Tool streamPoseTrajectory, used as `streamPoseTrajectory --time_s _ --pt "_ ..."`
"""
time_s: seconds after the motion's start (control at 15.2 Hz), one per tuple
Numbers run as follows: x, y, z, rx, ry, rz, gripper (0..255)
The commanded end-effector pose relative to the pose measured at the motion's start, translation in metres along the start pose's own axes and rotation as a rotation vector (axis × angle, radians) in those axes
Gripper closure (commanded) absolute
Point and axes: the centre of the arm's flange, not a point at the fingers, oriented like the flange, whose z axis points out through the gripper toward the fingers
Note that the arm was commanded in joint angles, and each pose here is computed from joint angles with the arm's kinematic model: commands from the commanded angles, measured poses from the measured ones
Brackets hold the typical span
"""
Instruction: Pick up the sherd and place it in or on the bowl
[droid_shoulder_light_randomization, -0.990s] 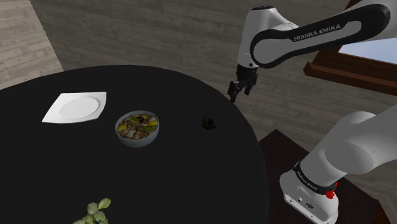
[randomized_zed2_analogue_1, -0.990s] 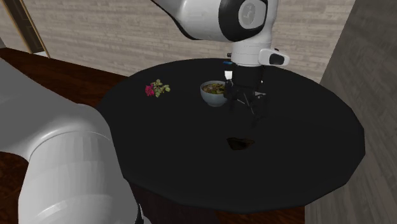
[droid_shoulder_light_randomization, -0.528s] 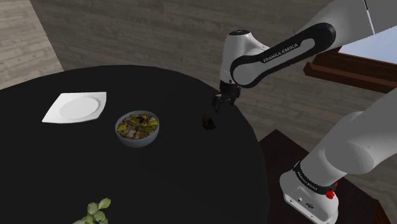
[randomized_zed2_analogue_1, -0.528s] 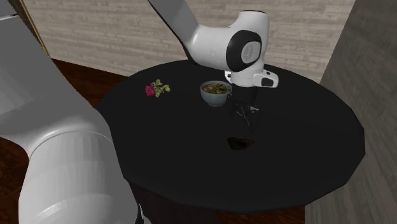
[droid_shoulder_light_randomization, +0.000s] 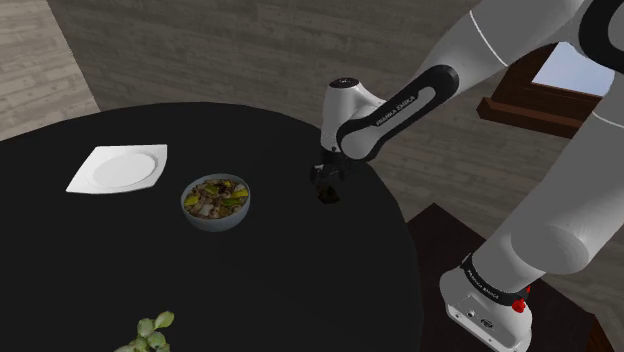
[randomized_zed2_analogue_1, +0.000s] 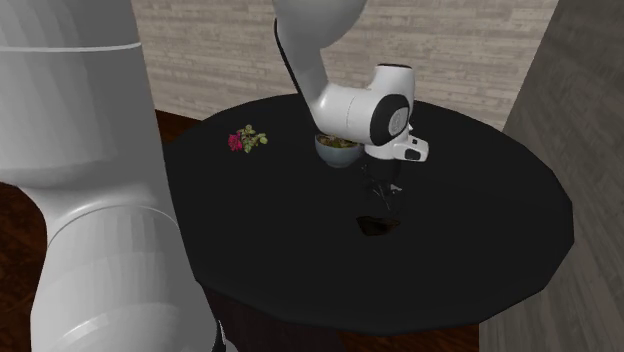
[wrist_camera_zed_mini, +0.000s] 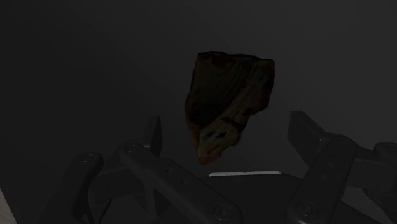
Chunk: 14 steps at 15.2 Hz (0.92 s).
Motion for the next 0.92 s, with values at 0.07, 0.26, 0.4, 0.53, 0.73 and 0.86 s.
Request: streamPoseTrajectory --time_s 0.07,0.26,0.4,0.53,0.73,0.86 --pt "0.005 -0.002 0.019 0.001 0.001 0.004 0" --pt "0.005 -0.002 0.035 0.001 0.001 0.004 0" --pt "0.005 -0.002 0.043 0.001 0.001 0.004 0" --pt "0.005 -0.002 0.043 0.001 0.001 0.004 0" --pt "0.005 -0.002 0.043 0.001 0.001 0.004 0" --pt "0.005 -0.002 0.043 0.000 0.001 0.004 0"
